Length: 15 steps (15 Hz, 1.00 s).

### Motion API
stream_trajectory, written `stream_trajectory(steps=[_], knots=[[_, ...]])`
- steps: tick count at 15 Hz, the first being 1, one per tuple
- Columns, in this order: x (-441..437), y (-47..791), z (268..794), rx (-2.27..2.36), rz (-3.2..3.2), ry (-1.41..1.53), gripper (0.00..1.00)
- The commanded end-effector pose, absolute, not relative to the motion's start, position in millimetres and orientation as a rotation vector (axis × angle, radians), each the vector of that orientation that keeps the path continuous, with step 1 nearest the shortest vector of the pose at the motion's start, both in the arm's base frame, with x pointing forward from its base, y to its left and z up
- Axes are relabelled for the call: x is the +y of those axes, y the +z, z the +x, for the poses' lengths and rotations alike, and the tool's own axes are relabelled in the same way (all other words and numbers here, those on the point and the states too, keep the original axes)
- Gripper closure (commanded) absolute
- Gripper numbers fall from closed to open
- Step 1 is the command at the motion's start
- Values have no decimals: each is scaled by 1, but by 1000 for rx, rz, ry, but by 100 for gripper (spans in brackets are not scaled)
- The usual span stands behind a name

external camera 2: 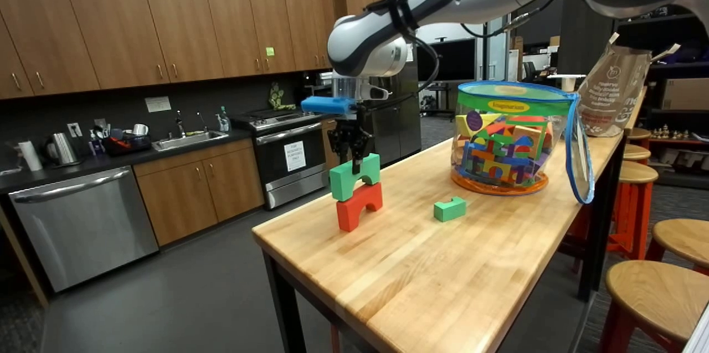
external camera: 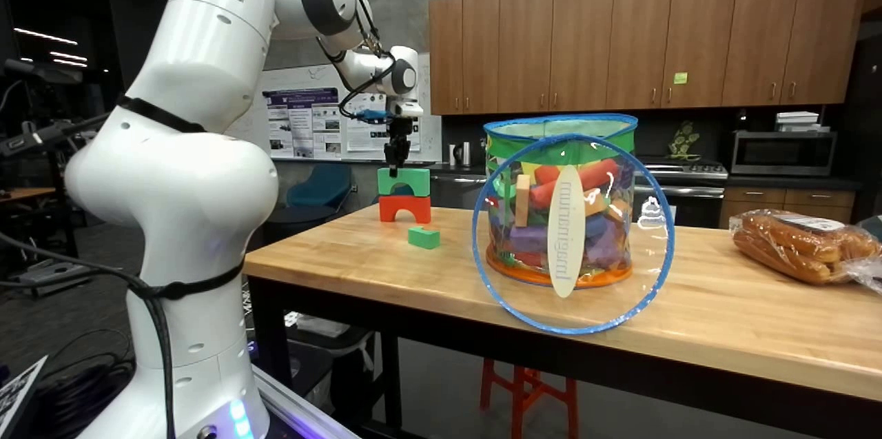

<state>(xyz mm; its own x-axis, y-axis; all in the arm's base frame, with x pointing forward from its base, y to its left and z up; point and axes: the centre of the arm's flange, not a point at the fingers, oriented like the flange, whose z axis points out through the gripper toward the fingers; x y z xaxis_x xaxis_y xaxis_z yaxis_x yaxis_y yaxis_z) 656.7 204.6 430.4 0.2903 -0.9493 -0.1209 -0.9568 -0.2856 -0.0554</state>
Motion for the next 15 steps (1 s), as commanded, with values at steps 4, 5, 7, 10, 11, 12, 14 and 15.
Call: stream_trajectory(steps=[4,5,7,10,11,12,14,15], knots=[[209,431,658,1808,-2458,98,84],[210,430,658,1807,-2461,101,84],[210,428,657,1791,-2468,115,84],[209,426,656,1780,-2478,116,84],[209,426,656,1778,-2480,115,84],[209,426,655,1774,-2482,115,84],[209,426,655,1763,-2486,117,84],[209,426,655,1758,-2490,117,66]])
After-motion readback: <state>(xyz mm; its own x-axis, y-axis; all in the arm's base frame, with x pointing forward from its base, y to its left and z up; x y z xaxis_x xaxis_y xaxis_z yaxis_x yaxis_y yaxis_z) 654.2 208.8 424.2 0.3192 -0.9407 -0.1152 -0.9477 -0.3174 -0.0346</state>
